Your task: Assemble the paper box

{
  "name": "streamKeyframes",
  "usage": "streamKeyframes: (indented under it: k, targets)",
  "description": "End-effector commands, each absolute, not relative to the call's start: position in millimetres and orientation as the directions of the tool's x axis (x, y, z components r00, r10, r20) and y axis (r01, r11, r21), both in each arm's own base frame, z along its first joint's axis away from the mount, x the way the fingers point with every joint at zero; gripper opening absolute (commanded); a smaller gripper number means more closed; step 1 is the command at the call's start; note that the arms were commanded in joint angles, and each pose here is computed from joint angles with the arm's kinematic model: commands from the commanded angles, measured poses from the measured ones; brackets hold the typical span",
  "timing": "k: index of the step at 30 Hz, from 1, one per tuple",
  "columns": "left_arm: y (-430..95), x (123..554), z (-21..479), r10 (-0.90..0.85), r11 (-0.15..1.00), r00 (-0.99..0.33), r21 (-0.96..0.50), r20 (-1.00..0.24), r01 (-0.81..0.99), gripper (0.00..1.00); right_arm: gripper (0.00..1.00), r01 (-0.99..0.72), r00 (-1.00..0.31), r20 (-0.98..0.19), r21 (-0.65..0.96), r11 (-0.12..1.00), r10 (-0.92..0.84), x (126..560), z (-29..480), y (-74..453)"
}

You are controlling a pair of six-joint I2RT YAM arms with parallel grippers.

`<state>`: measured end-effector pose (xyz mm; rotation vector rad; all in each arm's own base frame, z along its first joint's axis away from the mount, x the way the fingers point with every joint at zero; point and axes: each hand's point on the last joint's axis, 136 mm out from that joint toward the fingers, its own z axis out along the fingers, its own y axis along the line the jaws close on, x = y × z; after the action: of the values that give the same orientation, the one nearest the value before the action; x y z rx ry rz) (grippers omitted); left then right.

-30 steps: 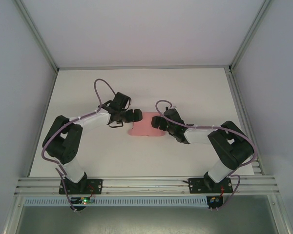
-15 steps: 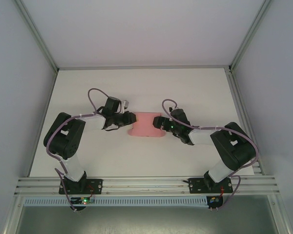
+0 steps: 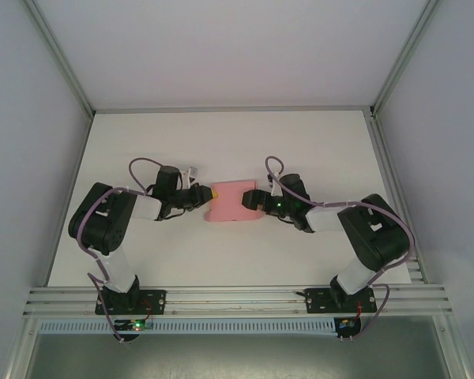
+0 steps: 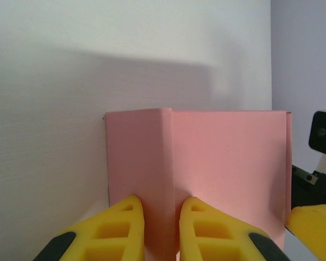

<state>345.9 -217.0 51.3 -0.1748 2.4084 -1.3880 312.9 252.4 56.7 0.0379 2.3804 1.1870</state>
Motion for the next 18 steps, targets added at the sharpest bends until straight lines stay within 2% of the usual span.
streamKeyframes:
  k: [1, 2, 7, 12, 15, 18]
  targets:
    - [-209, 338, 29, -0.301, 0.529, -0.937, -0.849, -0.177, -0.009, 0.15, 0.86, -0.221, -0.904, -0.366, 0.842, 0.493, 0.221, 316, 72, 277]
    - [-209, 338, 29, -0.297, 0.531, -0.937, -0.847, -0.182, -0.004, 0.15, 0.84, -0.223, -0.903, -0.364, 0.852, 0.474, 0.229, 318, 75, 280]
    - [-207, 340, 34, -0.298, 0.547, -0.931, -0.837, -0.209, 0.012, 0.16, 0.55, -0.252, -0.892, -0.378, 0.871, 0.421, 0.248, 328, 90, 289]
    - [-205, 346, 47, -0.284, 0.573, -0.916, -0.816, -0.283, 0.074, 0.18, 0.46, -0.282, -0.867, -0.412, 0.869, 0.407, 0.279, 329, 108, 283]
    - [-204, 351, 68, -0.272, 0.583, -0.891, -0.799, -0.362, 0.147, 0.27, 0.38, -0.292, -0.858, -0.424, 0.868, 0.402, 0.291, 327, 118, 278]
    - [-206, 357, 110, -0.232, 0.590, -0.839, -0.757, -0.492, 0.280, 0.52, 0.35, -0.280, -0.852, -0.427, 0.861, 0.424, 0.303, 327, 128, 273]
